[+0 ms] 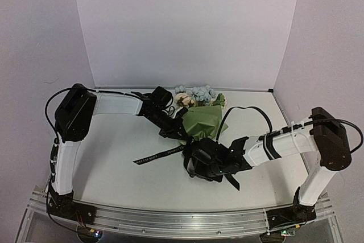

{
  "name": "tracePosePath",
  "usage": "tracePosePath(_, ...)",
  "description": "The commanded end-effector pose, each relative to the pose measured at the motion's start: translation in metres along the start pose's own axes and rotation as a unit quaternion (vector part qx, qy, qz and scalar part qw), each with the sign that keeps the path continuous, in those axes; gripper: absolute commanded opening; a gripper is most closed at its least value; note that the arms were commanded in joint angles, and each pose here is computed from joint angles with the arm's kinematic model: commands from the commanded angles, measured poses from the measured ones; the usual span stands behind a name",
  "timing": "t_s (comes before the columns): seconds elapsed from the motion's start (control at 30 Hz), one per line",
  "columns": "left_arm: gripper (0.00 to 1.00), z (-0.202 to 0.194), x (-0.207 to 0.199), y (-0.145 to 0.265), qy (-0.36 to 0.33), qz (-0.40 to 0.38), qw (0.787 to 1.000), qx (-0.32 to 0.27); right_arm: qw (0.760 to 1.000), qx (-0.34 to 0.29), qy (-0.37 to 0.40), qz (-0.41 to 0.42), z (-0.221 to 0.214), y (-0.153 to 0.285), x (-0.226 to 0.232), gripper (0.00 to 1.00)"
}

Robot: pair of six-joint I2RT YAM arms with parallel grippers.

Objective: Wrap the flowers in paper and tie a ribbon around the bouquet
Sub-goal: Tie the half-tied ribbon around the folded bouquet.

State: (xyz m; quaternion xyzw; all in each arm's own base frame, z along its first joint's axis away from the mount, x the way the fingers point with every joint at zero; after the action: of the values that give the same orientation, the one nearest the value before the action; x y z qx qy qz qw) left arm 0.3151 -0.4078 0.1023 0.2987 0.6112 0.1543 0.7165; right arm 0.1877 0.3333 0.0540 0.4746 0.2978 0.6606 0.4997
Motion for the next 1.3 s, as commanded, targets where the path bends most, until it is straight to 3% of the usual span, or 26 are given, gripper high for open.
tracePosePath(0.0,0.00,0.003,-0.007,0.004,-0.014,-0.013,1.000,-0.004,1.000,-0.018,0.007,0.005,0.002,0.017,0.003,0.23)
tracePosePath(0.1,0.00,0.002,-0.011,0.007,-0.019,-0.020,1.000,0.000,0.998,-0.043,0.043,0.005,0.006,0.032,0.010,0.29)
tracePosePath(0.3,0.00,0.002,-0.015,0.010,-0.030,-0.021,0.999,0.005,0.979,-0.049,0.197,0.014,0.002,0.057,0.021,0.30)
tracePosePath(0.47,0.00,0.000,-0.015,0.008,-0.030,-0.027,0.999,0.012,0.902,-0.016,0.424,0.081,-0.006,0.078,0.046,0.34)
tracePosePath(0.57,0.00,-0.001,-0.016,0.009,-0.034,-0.030,0.999,0.016,0.865,0.006,0.495,0.079,-0.007,0.074,0.050,0.33)
tracePosePath(0.97,0.00,-0.004,-0.003,0.011,-0.030,-0.006,0.999,0.028,0.809,0.061,0.581,0.063,-0.010,0.034,0.048,0.31)
tracePosePath(1.27,0.00,-0.008,0.011,0.006,-0.025,0.008,0.999,0.045,0.798,0.053,0.598,0.045,-0.005,0.015,0.043,0.35)
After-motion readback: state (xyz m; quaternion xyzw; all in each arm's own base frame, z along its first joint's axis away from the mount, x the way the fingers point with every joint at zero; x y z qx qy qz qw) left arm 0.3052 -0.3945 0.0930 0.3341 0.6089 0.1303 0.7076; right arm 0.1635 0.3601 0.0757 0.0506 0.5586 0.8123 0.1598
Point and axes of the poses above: each gripper's point midway between its finger pads, its own y axis back along the fingers, its own x axis along the line the jaws close on, z = x × y, the point moved 3 cm from there along y, back along the fingers, and after that the axes turned 12 degrees about y, right-handed, at the moved point
